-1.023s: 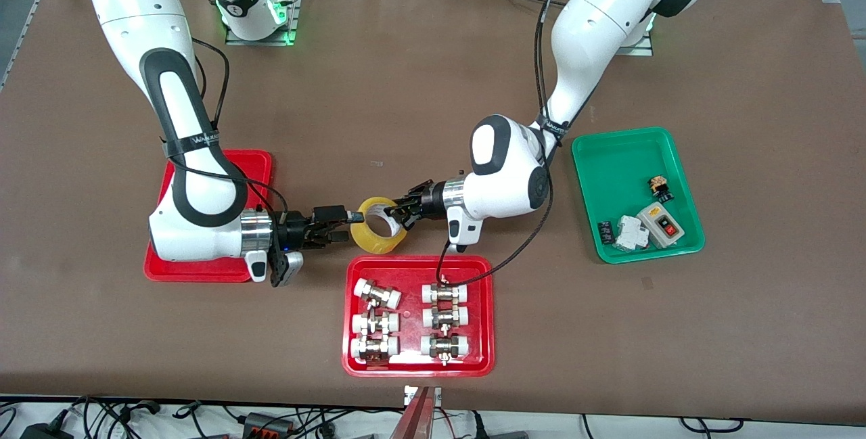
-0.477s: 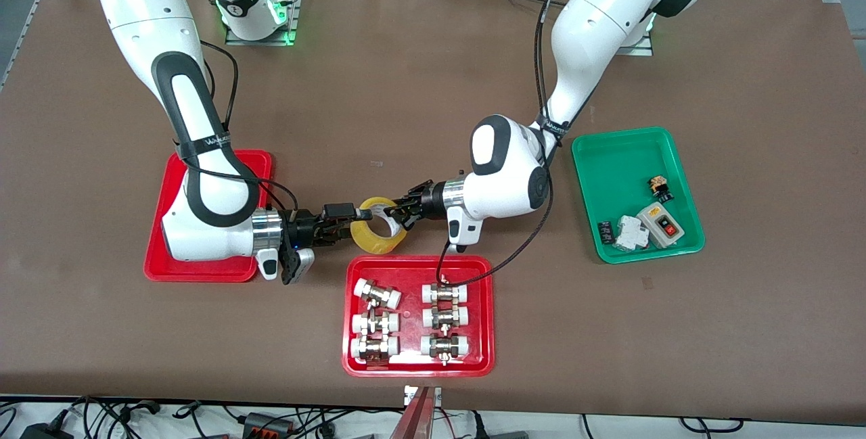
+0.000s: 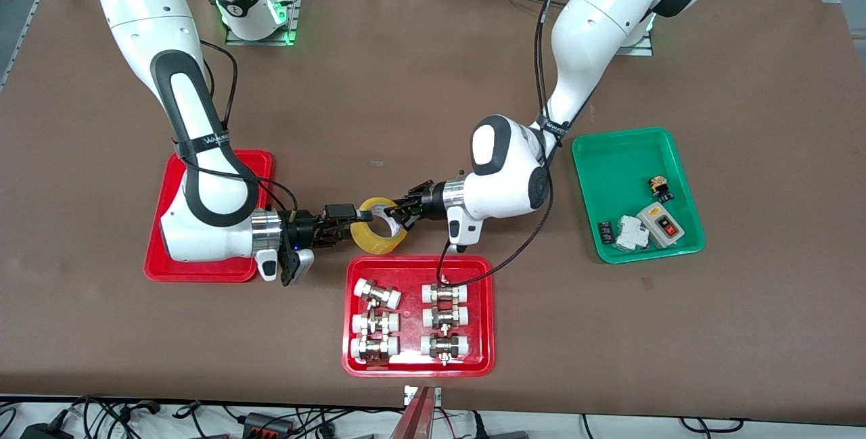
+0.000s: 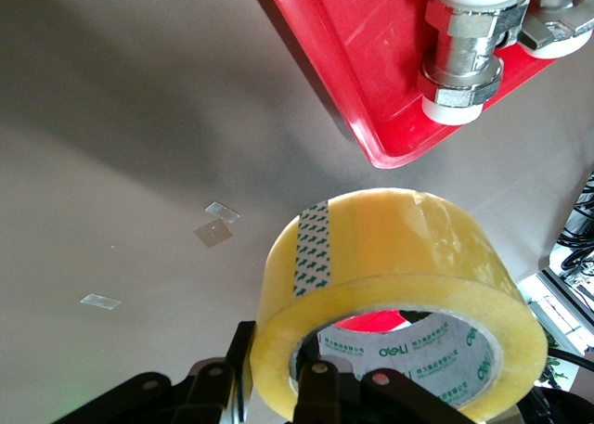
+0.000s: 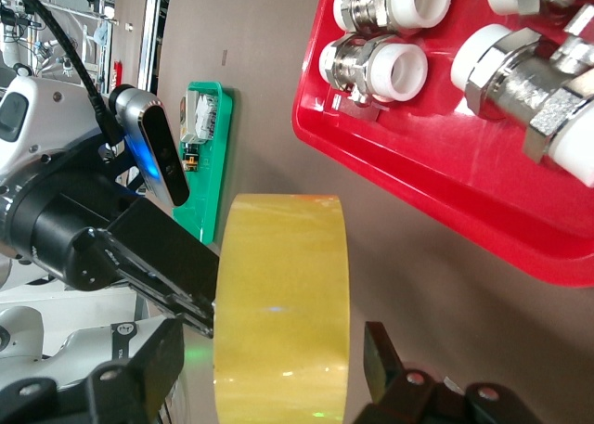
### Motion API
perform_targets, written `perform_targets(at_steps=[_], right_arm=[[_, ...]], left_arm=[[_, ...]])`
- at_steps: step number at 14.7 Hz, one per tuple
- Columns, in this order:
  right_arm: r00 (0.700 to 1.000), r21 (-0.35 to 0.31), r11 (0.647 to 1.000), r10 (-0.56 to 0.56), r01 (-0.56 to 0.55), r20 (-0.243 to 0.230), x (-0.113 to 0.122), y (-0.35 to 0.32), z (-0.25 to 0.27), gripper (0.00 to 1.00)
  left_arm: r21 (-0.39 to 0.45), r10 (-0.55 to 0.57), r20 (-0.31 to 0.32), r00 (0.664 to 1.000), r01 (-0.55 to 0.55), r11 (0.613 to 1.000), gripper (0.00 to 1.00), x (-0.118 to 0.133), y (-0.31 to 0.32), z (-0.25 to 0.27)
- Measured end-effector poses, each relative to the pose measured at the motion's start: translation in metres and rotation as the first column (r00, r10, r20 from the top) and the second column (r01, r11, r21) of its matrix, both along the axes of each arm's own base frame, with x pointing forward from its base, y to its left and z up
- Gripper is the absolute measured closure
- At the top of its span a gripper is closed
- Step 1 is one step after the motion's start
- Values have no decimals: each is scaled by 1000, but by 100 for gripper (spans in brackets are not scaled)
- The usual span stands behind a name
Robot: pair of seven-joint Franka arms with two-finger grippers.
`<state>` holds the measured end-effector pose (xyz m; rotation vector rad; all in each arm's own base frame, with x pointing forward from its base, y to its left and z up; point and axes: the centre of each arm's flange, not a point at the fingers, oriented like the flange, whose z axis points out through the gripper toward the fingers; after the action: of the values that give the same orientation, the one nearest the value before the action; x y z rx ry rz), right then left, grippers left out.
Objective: Left arm passes tape to right arm into tray
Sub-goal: 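Close the right gripper on the tape roll beside the left gripper, then open the left gripper and withdraw it while the right gripper holds tape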
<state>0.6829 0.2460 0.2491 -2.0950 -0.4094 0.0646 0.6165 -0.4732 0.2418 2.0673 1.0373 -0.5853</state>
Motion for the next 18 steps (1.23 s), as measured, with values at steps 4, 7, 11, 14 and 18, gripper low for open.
perform_targets(at_steps=[4,7,11,14,18], right_arm=[[1000,0,1000,4,-4,8,0,-1,0,30],[1000,-5,1000,2,-2,9,1,-3,-1,47],[1000,-5,1000,2,-2,10,1,-3,-1,47],[1000,-5,1000,2,-2,11,1,-3,0,47],[1000,-8,1000,5,-5,11,1,-2,-1,47]], left_arm=[[0,0,0,1000,0,1000,78,0,0,0],[-1,0,2,1000,0,1000,78,0,0,1],[-1,0,2,1000,0,1000,78,0,0,1],[-1,1,2,1000,-1,1000,78,1,1,1],[-1,-35,91,995,35,999,46,14,12,8]])
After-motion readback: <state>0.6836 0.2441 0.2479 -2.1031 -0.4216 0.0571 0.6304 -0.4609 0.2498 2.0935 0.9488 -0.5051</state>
